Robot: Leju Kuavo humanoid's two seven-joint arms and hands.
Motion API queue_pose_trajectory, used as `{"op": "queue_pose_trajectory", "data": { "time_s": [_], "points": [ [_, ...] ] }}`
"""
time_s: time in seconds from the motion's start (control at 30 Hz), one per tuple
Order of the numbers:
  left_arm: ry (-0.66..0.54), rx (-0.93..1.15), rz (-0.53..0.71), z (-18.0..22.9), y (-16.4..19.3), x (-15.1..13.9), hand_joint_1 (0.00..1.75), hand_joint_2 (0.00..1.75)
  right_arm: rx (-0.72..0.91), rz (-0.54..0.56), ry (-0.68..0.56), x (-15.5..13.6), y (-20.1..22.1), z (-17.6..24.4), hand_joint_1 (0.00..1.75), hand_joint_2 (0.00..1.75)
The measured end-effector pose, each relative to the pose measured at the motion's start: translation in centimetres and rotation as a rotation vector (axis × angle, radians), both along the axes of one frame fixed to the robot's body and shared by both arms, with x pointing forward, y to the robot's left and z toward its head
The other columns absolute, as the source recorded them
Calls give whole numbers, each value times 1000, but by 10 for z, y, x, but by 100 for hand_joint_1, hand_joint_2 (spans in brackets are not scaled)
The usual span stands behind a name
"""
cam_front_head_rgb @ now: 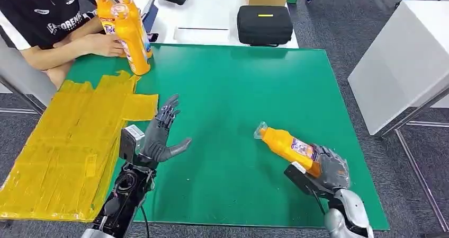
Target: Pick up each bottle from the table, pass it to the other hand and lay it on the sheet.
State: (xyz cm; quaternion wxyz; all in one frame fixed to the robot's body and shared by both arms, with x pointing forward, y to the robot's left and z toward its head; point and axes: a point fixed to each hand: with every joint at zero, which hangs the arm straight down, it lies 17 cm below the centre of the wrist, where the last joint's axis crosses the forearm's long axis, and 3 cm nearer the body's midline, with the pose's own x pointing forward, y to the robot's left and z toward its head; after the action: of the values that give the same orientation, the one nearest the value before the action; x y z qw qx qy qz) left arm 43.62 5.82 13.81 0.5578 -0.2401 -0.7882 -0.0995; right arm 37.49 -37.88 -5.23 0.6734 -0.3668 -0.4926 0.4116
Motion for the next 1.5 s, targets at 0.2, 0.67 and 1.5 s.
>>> {"op": "queue_pose_trajectory", "data": {
  "time_s": [0.2,0.67,1.5],
  "points": [
    [27,29,-2,-6,-2,2,0,175,118,-15,-78,8,21,14,175,175],
    [48,32,-166,17,-43,0,0,175,636,-44,-472,74,103,114,175,175],
    [90,-80,-241,41,-56,-4,0,175,767,153,-396,109,221,125,175,175]
  ]
}}
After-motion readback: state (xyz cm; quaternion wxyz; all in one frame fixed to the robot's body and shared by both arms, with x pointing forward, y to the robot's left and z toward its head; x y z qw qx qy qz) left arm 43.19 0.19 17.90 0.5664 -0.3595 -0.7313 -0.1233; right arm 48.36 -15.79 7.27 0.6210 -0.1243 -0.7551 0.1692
